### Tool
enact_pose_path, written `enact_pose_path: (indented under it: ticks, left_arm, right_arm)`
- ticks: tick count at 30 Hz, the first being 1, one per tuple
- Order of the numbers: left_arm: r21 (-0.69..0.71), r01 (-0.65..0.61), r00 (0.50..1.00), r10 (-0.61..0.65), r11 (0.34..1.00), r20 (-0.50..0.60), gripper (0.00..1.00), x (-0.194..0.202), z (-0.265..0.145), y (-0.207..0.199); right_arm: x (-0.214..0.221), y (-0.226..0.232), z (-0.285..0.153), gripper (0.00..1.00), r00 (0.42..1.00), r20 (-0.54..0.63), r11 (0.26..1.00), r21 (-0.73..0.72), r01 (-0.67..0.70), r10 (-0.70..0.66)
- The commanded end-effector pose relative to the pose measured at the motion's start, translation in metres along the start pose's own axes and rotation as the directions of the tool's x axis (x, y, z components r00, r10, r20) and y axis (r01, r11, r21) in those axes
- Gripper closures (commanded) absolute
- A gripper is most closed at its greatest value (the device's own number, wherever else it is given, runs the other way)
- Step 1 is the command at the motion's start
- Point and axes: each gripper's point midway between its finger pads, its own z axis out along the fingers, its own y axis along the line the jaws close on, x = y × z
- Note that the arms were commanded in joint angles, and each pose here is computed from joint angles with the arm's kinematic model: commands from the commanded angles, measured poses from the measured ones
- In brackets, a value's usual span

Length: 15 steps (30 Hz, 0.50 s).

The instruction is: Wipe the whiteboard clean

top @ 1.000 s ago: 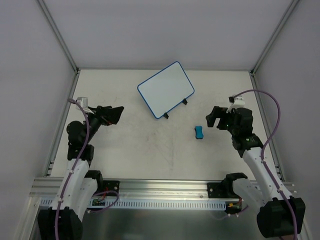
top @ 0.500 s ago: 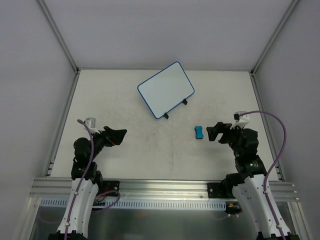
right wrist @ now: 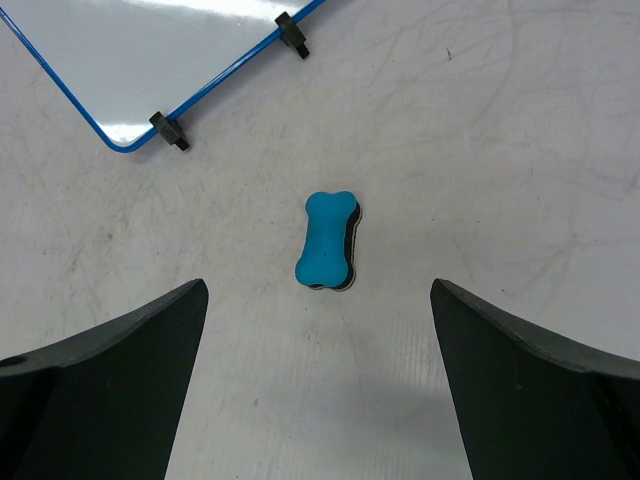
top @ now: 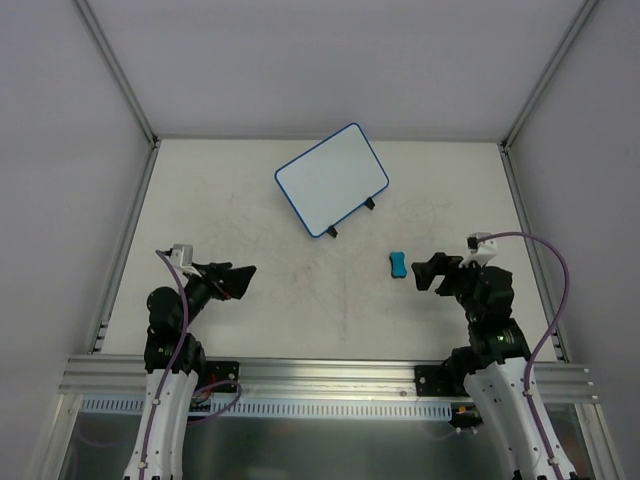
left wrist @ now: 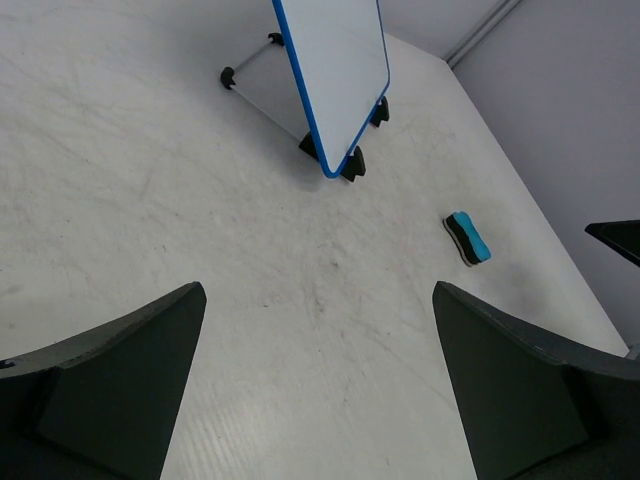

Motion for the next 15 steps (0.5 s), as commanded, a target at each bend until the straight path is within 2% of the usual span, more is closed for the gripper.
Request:
enact_pose_path:
  ticks: [1, 15]
  left_arm:
    - [-0.014, -0.006, 1.000, 0.006, 1.000, -0.013, 0.01, 0.0059, 0.0006, 0.0066]
    - [-0.016, -0.002, 1.000, 0.002, 1.000, -0.017, 0.01, 0.0061, 0.0005, 0.0066]
  right_arm:
    - [-0.0120, 0.0035, -0.0041, 0.01, 0.999, 0.049, 1.000, -0.007, -0.012, 0.013]
    - [-0.0174, 0.0049, -0.0053, 0.01, 0.997, 0.056, 0.999, -0.001, -0.049, 0.049]
